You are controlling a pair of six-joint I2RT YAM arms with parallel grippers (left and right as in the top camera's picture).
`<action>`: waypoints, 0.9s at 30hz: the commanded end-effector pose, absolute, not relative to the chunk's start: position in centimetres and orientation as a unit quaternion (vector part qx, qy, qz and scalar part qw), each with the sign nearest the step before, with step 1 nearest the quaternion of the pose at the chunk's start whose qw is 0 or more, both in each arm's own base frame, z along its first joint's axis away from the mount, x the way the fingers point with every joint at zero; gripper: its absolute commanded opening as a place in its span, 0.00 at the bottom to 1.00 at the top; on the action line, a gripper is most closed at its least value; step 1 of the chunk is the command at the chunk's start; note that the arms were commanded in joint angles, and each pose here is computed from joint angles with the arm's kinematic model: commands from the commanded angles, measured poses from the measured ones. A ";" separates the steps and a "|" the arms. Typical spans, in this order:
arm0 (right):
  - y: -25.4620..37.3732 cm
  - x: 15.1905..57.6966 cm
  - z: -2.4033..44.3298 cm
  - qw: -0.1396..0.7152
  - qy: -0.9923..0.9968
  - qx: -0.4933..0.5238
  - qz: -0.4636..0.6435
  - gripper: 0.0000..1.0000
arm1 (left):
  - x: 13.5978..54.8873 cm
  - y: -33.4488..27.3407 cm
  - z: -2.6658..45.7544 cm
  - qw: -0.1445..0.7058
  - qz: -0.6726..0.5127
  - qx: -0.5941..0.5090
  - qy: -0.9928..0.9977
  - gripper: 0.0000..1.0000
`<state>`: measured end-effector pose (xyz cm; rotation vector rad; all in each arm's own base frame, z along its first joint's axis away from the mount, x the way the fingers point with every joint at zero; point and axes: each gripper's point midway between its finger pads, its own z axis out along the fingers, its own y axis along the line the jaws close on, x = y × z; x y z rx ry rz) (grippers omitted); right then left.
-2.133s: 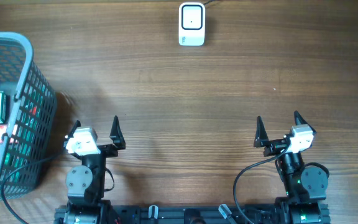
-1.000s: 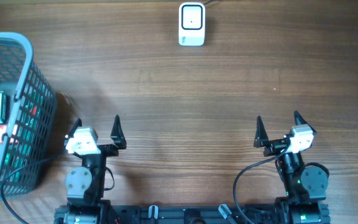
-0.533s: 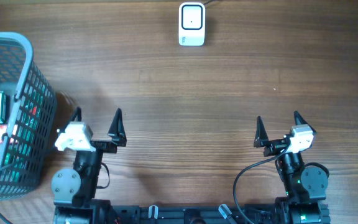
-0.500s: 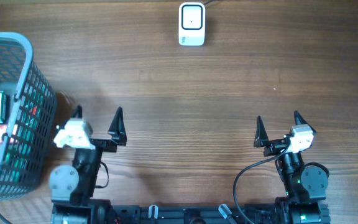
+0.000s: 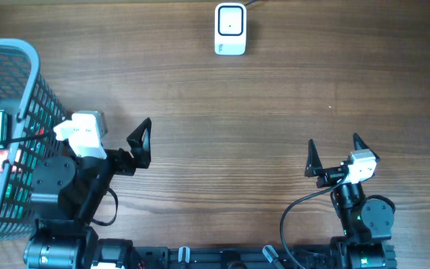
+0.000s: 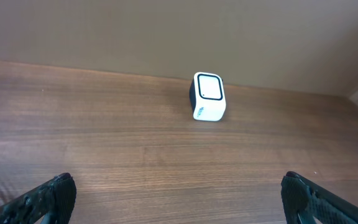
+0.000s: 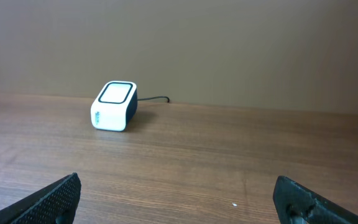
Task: Scan the item barcode
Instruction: 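Swing the left gripper over and down into the grey basket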
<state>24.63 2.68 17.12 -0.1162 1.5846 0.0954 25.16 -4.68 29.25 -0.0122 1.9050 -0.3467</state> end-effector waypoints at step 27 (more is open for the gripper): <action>2.6 24.6 17.1 0.701 0.711 -0.054 0.036 1.00 | 26.8 19.7 34.1 0.461 -0.058 -0.525 0.713 1.00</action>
